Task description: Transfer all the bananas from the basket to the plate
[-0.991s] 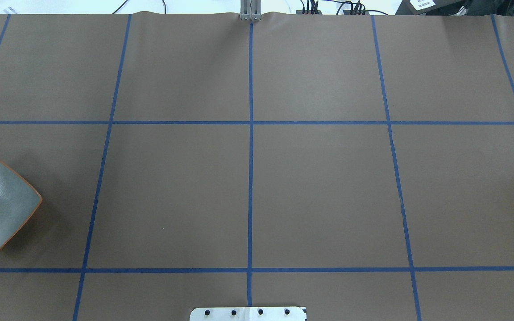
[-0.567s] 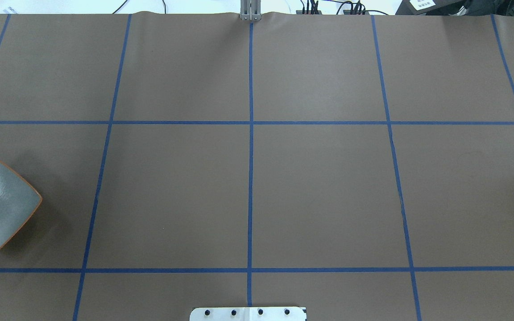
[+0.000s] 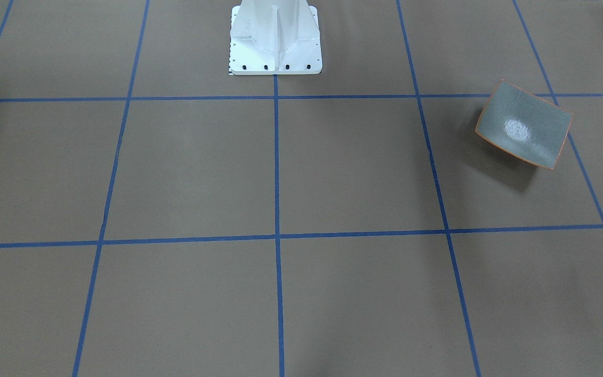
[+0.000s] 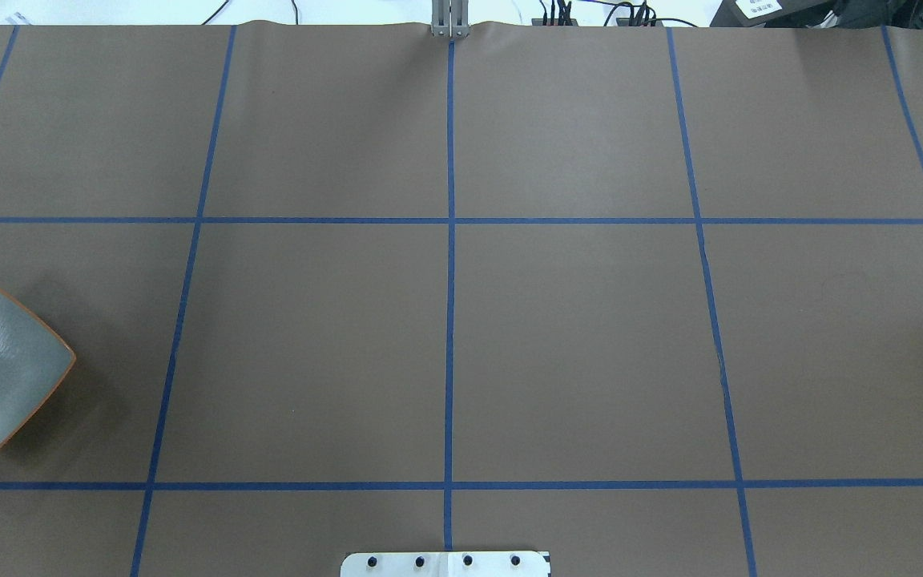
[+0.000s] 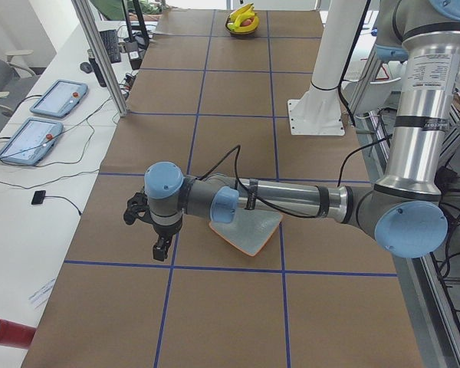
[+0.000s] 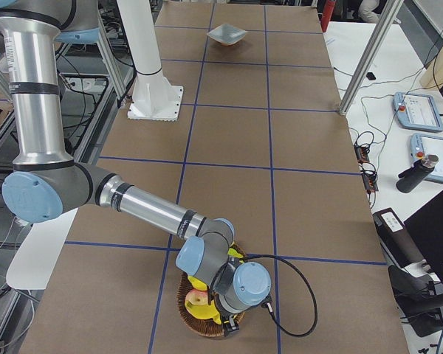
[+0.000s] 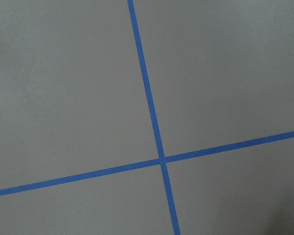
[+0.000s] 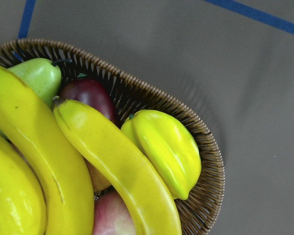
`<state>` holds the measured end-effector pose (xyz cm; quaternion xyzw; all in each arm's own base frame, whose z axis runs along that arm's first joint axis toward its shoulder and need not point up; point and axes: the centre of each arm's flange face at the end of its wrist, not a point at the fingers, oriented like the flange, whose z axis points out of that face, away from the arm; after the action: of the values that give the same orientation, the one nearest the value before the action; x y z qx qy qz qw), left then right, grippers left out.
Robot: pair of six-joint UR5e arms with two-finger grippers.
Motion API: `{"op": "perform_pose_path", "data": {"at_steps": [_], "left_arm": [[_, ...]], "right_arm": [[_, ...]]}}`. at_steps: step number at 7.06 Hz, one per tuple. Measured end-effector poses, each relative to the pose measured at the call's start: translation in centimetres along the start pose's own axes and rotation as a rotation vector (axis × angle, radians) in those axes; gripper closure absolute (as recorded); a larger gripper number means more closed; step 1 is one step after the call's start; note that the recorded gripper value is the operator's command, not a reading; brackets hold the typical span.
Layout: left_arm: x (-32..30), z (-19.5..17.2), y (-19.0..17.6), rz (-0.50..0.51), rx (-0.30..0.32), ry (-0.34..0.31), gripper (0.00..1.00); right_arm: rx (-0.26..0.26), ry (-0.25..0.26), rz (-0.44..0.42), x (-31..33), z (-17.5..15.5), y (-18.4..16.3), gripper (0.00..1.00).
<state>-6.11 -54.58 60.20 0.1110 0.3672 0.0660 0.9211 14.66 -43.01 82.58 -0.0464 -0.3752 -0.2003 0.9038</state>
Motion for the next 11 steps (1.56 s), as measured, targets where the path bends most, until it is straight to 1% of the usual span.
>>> {"op": "perform_pose_path", "data": {"at_steps": [3, 6, 7, 9, 11], "left_arm": [[0.2, -0.1, -0.1, 0.007, 0.004, 0.0, 0.0], [0.5, -0.4, -0.2, 0.016, 0.012, 0.0, 0.0], [0.5, -0.4, -0.2, 0.017, 0.013, 0.0, 0.0], [0.6, -0.5, -0.3, 0.019, 0.015, 0.0, 0.0], [0.9, -0.7, -0.4, 0.023, 0.02, 0.0, 0.0]], "right_arm": [[-0.027, -0.03, 0.019, 0.1, 2.4, 1.8, 0.02], [-0.049, -0.046, 0.007, -0.6, 3.8, 1.8, 0.04], [-0.058, -0.05, 0.004, -0.7, 4.2, 1.7, 0.12], [-0.07, -0.054, 0.001, -0.7, 4.7, 1.4, 0.22], [-0.073, -0.052, -0.004, -0.7, 4.6, 0.9, 0.38]]}}
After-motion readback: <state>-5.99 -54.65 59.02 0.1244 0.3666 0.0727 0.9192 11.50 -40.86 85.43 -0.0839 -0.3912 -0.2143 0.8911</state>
